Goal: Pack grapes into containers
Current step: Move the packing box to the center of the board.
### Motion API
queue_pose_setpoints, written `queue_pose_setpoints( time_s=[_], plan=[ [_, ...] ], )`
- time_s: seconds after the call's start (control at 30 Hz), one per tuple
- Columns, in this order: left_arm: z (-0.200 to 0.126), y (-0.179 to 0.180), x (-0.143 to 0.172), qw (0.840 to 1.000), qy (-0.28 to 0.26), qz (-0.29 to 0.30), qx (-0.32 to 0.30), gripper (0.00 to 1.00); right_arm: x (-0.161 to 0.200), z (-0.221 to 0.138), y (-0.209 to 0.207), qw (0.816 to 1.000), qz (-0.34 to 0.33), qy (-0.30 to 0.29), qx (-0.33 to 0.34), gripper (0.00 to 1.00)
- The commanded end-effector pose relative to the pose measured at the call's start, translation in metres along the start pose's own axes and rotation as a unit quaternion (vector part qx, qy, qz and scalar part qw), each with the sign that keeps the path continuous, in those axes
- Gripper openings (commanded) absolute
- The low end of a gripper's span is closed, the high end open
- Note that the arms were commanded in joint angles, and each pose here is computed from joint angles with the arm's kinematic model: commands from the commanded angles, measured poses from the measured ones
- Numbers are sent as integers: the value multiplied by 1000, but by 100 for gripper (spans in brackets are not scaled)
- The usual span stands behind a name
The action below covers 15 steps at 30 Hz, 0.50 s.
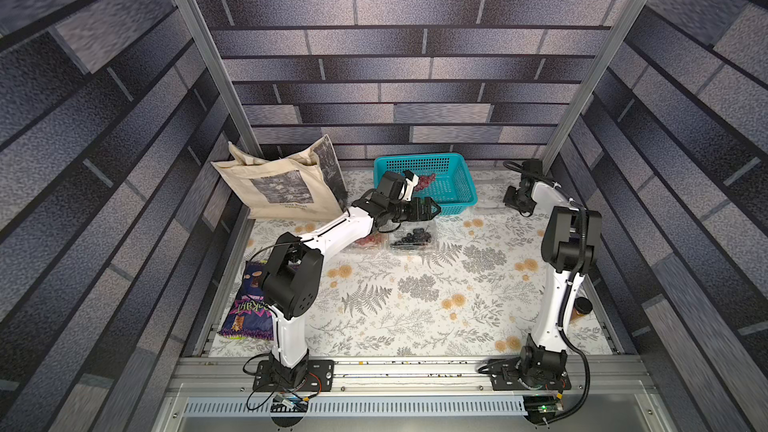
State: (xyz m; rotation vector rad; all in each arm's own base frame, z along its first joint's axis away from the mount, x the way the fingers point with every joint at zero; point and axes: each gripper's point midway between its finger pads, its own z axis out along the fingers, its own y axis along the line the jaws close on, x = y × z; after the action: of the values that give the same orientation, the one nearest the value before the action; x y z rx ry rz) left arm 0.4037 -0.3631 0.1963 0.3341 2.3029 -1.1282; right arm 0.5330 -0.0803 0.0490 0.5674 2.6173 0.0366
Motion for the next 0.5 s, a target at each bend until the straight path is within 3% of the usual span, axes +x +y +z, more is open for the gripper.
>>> queue_pose_setpoints(
  time_s=[0.0, 0.27, 0.47],
  plan=[
    [-26, -29, -16, 999, -26, 14, 20, 100, -1, -25, -7, 1000, 16, -20, 16, 28],
    [-43, -46, -13, 999, -32, 25, 26, 100, 26, -55, -32, 998, 32, -13, 60, 28],
    [-51, -57, -2, 999, -29, 18, 36, 100, 66, -75, -46, 995, 73, -2, 64, 29]
  ],
)
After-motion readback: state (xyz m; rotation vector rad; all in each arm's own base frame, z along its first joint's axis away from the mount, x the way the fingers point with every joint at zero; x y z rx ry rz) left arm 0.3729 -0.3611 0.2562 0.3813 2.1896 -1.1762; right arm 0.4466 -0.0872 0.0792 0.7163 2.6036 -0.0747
